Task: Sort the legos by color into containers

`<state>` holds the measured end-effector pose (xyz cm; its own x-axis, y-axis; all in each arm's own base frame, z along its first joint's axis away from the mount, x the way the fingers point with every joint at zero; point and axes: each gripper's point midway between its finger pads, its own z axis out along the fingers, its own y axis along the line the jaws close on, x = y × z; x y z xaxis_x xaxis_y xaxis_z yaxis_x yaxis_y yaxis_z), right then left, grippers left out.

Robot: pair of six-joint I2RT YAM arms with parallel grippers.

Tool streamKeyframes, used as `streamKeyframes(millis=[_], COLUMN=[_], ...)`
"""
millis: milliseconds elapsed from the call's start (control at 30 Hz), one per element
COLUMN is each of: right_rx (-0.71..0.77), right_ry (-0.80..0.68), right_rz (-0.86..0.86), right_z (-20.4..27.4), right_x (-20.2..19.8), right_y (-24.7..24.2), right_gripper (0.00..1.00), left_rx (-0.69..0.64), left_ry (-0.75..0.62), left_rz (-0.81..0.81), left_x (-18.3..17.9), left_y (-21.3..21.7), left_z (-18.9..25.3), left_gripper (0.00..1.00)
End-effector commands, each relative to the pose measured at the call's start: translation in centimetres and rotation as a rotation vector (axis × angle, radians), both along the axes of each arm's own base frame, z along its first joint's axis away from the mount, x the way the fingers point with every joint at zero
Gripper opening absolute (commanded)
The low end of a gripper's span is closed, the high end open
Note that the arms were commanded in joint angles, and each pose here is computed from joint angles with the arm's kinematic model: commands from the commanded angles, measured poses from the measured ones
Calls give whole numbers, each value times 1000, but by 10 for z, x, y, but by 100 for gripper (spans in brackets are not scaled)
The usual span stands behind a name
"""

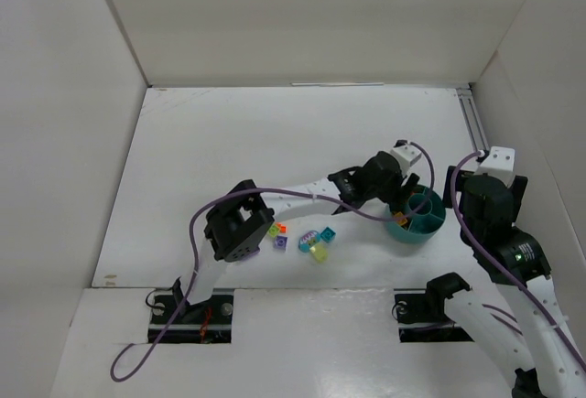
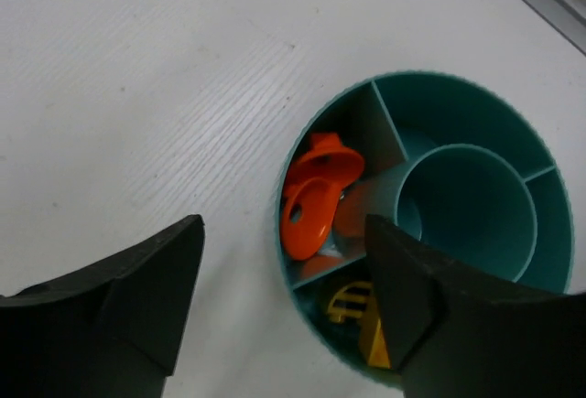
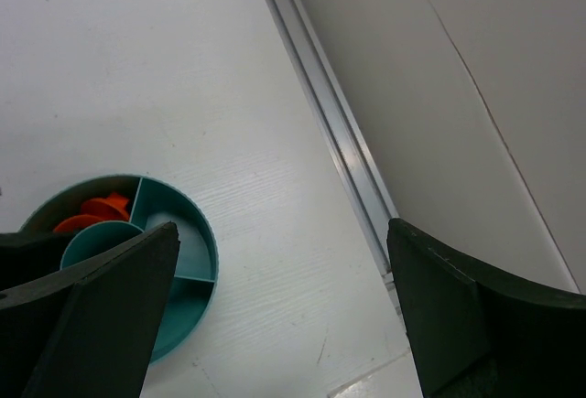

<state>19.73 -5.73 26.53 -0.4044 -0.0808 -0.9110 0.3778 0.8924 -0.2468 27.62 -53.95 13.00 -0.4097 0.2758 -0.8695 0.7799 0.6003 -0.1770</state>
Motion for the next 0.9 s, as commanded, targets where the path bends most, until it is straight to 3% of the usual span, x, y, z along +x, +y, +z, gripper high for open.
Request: streamKeyframes(millis=[0, 67, 100, 200, 233, 300, 367, 433, 533, 633, 733, 867], right_rx=[4, 1, -10, -9, -37, -47, -81, -65, -46, -49, -26, 16], right_ry=[-29, -22, -32, -51, -51, -52, -45, -34, 28, 52, 47, 169], right_rz=[-2, 13, 20, 92, 124, 236, 345, 502, 712, 793, 955, 1068], right_z=[6, 6, 11, 15, 18, 16, 16, 7, -18, -36, -45, -93], right_x=[3, 4, 5, 11, 14, 24, 44, 63, 82, 98, 98, 102], right_y=[0, 2, 1, 11, 13, 30, 48, 80, 136, 183, 265, 328], right_gripper=[100, 100, 100, 100, 100, 100, 100, 99, 97, 97, 93, 86], left_rx=[-143, -194, -193, -254, -240, -289, -269, -265, -202, -125, -183, -270], left_ry=[-66, -77, -45, -34, -7, -31, -33, -25, 55, 144, 225, 244], left_rz=[43, 78, 108, 162, 204, 272, 381, 474, 725, 890, 1017, 1063], left_x=[1, 9, 16, 22, 27, 27, 28, 21, 17, 7, -18, -38], left_y=[15, 35, 52, 91, 111, 141, 173, 205, 269, 325, 373, 399], left_z=[82, 109, 100, 125, 109, 131, 121, 128, 101, 57, 29, 31], left_gripper=[68, 86, 100, 100, 100, 100, 100, 100, 100, 100, 100, 100])
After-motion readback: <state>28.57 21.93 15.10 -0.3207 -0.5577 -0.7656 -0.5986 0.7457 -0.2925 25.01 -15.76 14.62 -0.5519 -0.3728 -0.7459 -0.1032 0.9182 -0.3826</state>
